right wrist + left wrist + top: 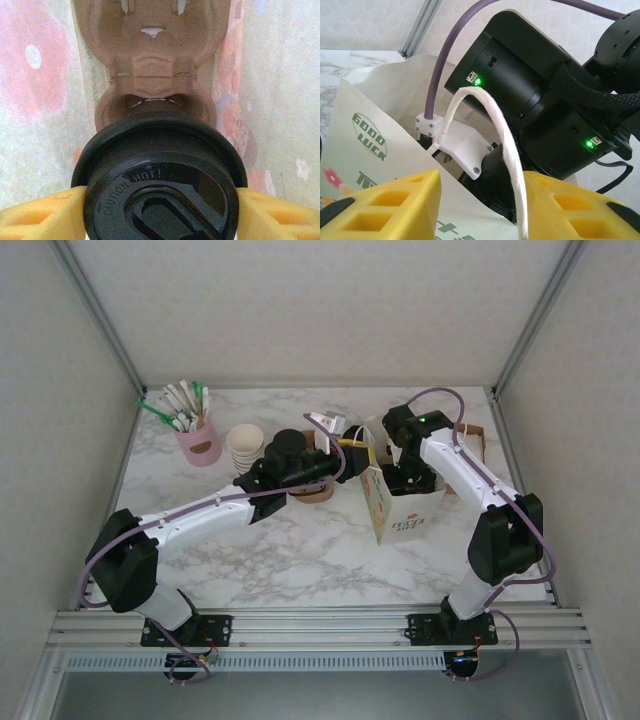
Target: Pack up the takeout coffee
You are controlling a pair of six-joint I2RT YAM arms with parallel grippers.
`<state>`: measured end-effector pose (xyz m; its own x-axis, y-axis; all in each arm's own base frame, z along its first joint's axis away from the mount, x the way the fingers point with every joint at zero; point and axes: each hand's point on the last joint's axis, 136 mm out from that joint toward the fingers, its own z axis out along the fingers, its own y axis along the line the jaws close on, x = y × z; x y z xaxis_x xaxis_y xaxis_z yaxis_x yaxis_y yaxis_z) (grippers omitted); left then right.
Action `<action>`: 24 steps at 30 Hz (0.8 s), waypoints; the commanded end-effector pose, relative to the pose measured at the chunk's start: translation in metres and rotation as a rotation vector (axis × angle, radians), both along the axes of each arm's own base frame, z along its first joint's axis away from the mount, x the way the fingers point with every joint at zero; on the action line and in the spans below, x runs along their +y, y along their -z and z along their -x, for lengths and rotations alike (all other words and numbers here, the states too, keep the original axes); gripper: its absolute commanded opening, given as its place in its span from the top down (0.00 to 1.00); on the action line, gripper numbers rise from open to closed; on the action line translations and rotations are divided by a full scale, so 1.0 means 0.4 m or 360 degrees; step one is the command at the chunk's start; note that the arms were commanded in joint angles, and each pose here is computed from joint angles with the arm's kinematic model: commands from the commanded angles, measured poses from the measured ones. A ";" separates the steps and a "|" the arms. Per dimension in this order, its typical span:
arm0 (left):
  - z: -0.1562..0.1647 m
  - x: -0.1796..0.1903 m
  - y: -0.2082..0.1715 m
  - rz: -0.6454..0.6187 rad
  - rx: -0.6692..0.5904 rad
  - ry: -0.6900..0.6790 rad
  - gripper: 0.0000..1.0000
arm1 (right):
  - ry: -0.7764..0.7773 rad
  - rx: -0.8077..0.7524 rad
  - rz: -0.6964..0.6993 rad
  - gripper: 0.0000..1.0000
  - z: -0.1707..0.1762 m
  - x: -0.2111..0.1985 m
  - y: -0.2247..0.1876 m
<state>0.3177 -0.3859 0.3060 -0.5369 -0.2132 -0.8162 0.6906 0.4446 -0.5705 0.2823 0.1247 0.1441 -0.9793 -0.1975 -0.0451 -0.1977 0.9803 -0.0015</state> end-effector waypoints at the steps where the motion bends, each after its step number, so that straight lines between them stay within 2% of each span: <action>1: 0.002 0.000 -0.027 0.0024 -0.0050 -0.0013 0.55 | 0.0003 0.0010 -0.0002 0.31 -0.012 0.000 0.031; 11: 0.001 0.000 -0.027 0.0024 -0.0048 -0.0016 0.55 | 0.0004 0.0033 0.0002 0.31 -0.016 0.003 0.082; 24: -0.001 -0.002 -0.025 0.0028 -0.0047 -0.0018 0.54 | 0.0006 0.0012 -0.0003 0.31 -0.015 0.001 0.071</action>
<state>0.3183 -0.3856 0.3061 -0.5360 -0.2155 -0.8163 0.6890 0.4472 -0.5704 0.2890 0.1272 0.1326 -0.9781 -0.1962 -0.0691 -0.1969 0.9804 0.0027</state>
